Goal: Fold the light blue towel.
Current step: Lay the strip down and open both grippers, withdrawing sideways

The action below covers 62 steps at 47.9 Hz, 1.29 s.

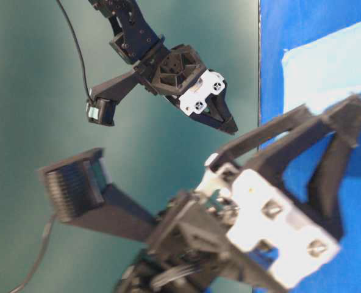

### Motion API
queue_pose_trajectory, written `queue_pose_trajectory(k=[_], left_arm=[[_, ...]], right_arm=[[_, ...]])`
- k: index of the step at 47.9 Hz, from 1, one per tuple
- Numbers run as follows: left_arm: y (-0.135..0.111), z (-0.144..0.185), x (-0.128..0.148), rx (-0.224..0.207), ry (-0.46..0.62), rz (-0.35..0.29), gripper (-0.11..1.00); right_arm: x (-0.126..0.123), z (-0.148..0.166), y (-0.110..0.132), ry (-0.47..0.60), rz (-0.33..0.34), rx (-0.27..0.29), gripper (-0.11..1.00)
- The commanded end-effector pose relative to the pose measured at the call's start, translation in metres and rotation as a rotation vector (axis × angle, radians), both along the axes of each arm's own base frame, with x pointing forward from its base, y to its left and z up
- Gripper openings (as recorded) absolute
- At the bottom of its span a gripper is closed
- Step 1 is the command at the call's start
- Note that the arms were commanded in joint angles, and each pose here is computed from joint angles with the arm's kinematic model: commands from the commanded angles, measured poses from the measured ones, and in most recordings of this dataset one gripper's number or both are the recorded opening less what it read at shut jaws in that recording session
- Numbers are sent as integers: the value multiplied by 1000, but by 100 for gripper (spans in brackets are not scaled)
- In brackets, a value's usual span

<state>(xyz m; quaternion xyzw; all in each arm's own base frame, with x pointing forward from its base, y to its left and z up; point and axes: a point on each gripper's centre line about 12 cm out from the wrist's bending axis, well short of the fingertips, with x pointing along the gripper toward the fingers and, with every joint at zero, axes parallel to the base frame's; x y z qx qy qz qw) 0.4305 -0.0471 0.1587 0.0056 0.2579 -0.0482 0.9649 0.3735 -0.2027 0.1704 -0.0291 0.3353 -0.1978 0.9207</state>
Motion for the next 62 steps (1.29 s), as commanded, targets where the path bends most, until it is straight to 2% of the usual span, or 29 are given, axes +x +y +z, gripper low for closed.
queue_pose_trajectory(k=[1,9,15,19,25,33,44,50,62], left_arm=[[1,27,-4,1,-31,-3,84],[2,60,-20,2,-8,-6,82],[11,85,-37,7,-42,7,82],[20,95,-49,26,-69,16,82],[37,109,-70,52,-120,47,82],[60,112,-96,62,-235,114,81],[80,105,-129,75,-365,188,81],[85,95,-135,78,-381,210,81],[85,92,-132,77,-380,210,81]], right_arm=[[2,21,3,-40,8,-24,62],[-6,41,26,-34,38,-34,62],[-18,56,48,-38,69,-42,62],[-30,65,64,-51,93,-47,62],[-54,67,84,-80,108,-28,62],[-90,69,109,-170,107,26,62],[-131,68,130,-313,114,60,62],[-141,61,134,-341,108,83,62],[-140,60,134,-342,110,89,63]])
